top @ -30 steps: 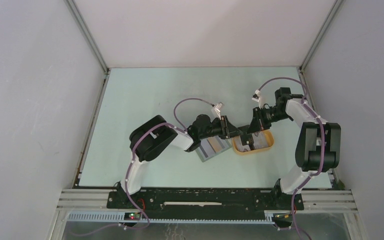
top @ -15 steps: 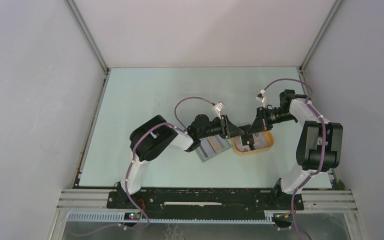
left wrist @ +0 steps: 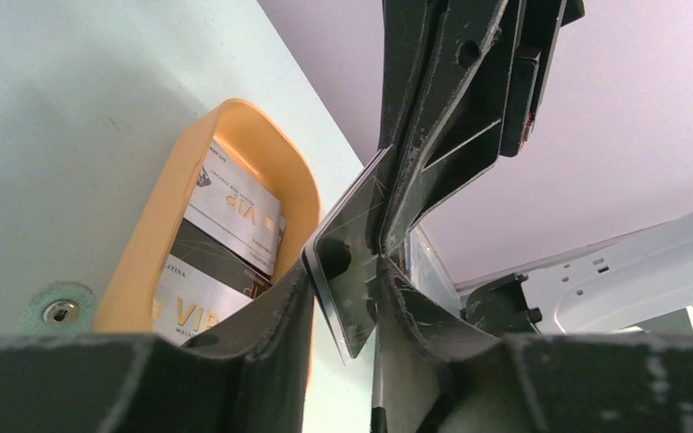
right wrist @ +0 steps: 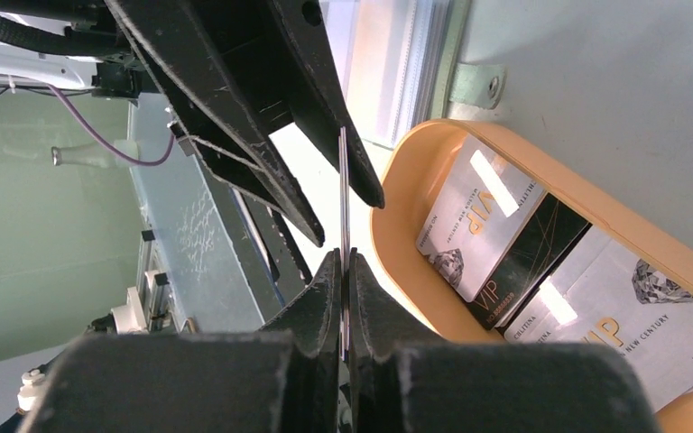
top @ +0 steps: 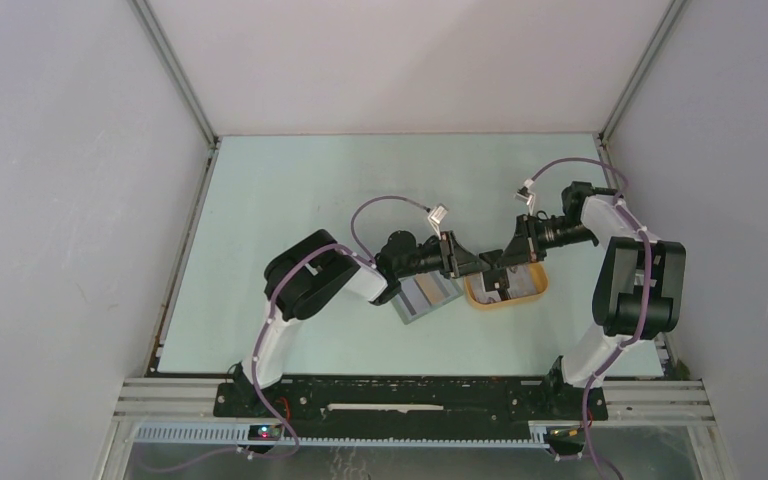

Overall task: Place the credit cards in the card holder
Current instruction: Place the credit card in the storage box.

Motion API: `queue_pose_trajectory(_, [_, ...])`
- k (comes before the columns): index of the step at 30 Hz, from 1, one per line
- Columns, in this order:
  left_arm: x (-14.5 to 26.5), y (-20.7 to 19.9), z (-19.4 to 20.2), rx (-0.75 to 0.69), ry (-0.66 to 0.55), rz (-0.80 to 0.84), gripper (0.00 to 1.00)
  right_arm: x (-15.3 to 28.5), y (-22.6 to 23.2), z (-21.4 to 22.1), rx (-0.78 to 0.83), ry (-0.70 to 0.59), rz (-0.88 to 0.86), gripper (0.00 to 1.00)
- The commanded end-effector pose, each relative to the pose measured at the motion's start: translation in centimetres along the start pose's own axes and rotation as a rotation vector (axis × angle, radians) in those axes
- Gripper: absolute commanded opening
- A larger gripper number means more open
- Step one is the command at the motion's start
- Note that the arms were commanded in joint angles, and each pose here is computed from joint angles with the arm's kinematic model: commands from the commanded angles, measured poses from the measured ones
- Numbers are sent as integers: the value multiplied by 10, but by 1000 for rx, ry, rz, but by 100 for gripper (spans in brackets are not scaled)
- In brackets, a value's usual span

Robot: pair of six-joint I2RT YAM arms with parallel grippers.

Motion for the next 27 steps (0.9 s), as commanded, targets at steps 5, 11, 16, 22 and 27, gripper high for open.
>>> queue_pose_trajectory(5, [-8,-10,-11,-18,-27,101,6,5,4,-10,46,-28,-13,5])
queue_pose_trajectory(11, [-7,-7,-10,-13,-41,88,0,6,2,-10,40,-25,9,15])
queue_pose_trajectory(16, [-5,-5,-8,-11,-50,66,0,7,2,-11,48,-36,34,37])
queue_pose_trajectory(22, [-5,-3,-7,-1,-52,42,0,8,5,-9,74,-63,92,49])
queue_pose_trajectory(27, [-6,-4,-9,-6,-58,22,0,3,6,-10,94,-47,126,48])
Point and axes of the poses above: each gripper's point midway between its finger pads, its own x axis back along the fingers, its own y axis along the line the jaws close on, z = x × y, the point moved 10 cm from there along x, back along the fingers, and after that the axes turned 7 degrees about -x, right-handed, at the moved point
